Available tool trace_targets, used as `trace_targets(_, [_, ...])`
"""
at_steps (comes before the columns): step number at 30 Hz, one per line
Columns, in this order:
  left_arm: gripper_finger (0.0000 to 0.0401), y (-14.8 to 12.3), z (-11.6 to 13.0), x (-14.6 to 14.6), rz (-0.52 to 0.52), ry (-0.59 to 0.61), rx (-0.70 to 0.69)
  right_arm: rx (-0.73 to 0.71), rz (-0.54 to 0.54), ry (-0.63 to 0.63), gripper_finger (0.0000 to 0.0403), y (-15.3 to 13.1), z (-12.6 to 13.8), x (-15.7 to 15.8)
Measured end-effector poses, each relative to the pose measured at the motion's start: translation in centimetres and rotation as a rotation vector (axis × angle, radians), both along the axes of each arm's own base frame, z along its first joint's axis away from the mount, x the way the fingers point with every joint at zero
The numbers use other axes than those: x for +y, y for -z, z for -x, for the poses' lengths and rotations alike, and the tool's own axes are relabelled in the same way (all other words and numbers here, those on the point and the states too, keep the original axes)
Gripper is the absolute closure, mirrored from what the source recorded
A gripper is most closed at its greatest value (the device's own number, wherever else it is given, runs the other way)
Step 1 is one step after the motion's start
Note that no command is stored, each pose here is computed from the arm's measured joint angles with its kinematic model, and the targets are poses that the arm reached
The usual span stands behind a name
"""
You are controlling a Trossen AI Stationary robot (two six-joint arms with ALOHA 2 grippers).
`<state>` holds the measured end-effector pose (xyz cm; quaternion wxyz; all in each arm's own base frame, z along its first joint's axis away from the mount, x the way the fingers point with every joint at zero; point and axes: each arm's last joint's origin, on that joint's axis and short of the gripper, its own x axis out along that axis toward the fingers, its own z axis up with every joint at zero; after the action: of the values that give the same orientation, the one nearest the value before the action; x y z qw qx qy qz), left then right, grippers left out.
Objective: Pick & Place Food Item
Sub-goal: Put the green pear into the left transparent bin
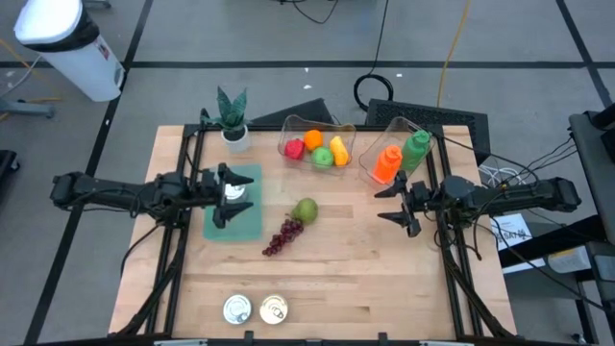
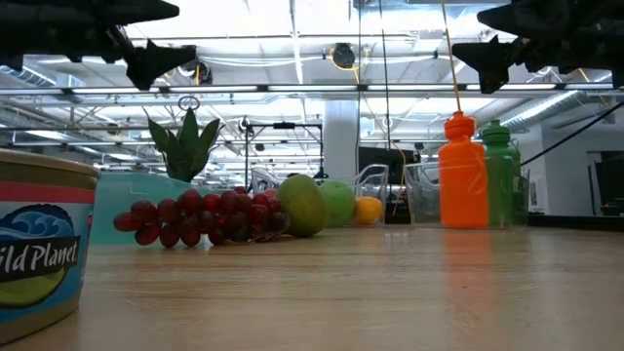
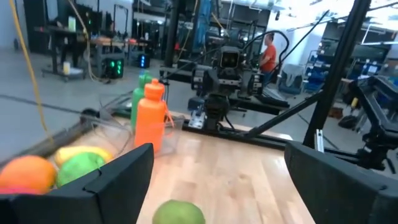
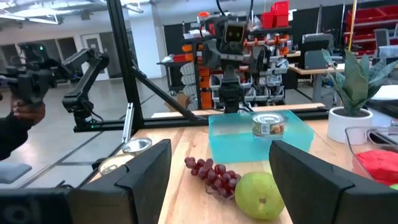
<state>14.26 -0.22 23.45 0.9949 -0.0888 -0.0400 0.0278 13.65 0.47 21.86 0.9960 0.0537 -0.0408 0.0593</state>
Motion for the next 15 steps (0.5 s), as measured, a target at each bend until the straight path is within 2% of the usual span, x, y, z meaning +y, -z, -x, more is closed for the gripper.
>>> trace_targets(4, [0.0023, 0.3, -0.2, 0.0, 0.057, 0.004, 0.014, -0.001, -0.026, -0.014, 0.0147, 0.2, -0.9, 0.2])
trace_targets(8, [0.0020, 0.4, -0.4, 0.0, 0.188, 0.018, 0.017, 0.015, -0.033, -0.036, 0.0147, 0.8, -2.3, 0.6])
trace_targets(15, [0.0017, 0.6, -0.5, -0.1, 0.335, 0.048, 0.030, 0.003, -0.015, -0.037, 0.0147, 1.4, -3.6, 0.6])
